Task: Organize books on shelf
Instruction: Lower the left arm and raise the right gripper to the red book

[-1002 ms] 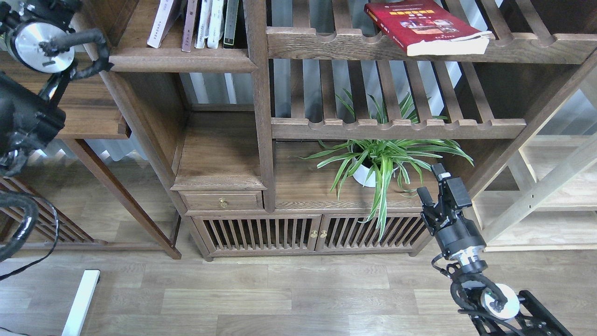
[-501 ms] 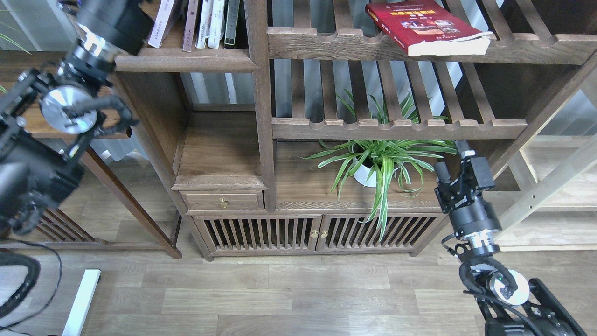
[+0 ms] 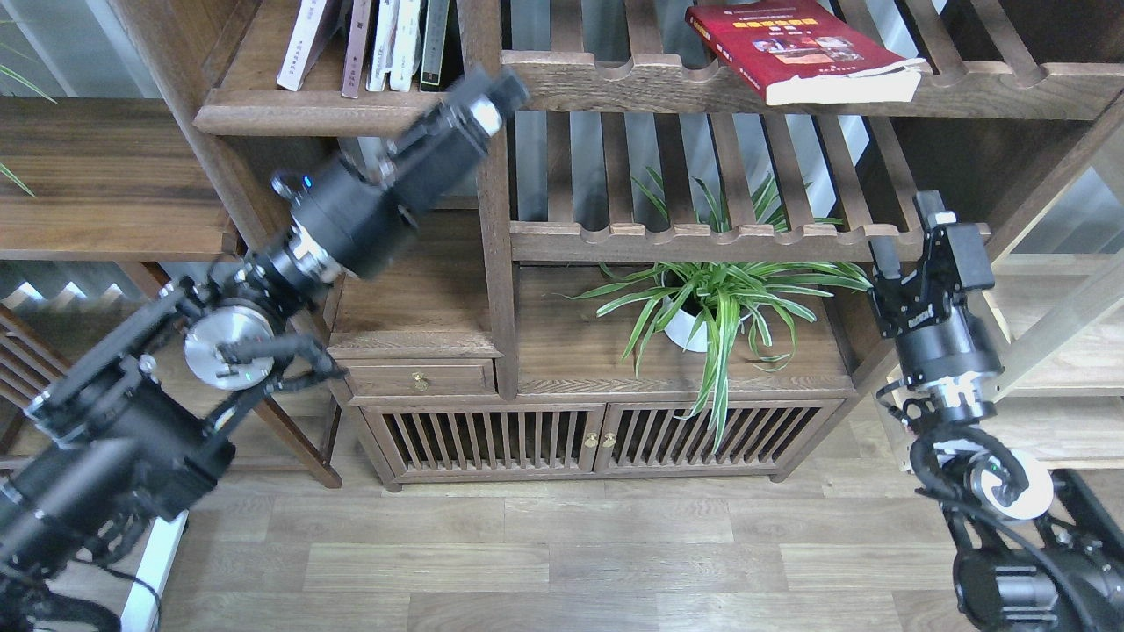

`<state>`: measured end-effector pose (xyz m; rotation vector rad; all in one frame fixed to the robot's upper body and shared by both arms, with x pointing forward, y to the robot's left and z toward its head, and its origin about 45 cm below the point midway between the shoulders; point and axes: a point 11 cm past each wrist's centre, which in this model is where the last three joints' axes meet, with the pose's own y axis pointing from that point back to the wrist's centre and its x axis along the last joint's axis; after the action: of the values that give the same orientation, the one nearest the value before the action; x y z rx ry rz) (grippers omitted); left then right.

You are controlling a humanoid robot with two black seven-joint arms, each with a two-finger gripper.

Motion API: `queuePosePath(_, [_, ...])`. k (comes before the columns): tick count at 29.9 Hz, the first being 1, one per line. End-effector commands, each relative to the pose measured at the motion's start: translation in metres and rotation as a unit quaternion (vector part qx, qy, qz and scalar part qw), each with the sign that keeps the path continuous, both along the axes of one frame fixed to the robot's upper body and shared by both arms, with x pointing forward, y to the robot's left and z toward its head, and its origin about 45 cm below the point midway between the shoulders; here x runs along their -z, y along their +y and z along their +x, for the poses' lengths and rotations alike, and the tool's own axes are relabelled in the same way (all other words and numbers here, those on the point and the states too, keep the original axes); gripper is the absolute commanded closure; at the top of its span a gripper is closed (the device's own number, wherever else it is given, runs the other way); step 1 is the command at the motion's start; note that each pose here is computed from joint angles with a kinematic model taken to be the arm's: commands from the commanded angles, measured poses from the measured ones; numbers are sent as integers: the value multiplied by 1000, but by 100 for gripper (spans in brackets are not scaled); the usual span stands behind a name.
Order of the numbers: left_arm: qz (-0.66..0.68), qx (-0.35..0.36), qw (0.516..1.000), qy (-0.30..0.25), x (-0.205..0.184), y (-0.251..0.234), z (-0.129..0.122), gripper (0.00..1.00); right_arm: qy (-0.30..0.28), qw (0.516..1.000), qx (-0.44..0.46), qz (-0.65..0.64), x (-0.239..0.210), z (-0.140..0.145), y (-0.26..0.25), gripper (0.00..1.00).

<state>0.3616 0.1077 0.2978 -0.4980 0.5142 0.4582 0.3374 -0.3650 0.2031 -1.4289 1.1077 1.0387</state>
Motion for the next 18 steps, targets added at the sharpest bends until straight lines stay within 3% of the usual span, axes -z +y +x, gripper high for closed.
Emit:
queuePosePath(1, [16, 3, 1000, 17, 24, -5, -11, 1, 9, 1000, -5, -1, -13, 15, 4, 5])
queuePosePath(8, [67, -3, 998, 2, 41, -3, -13, 1, 13, 1000, -14, 18, -53, 49, 12, 5])
queuePosePath(18, [77, -6, 997, 30, 64, 0, -21, 1, -23, 999, -24, 18, -75, 55, 20, 2])
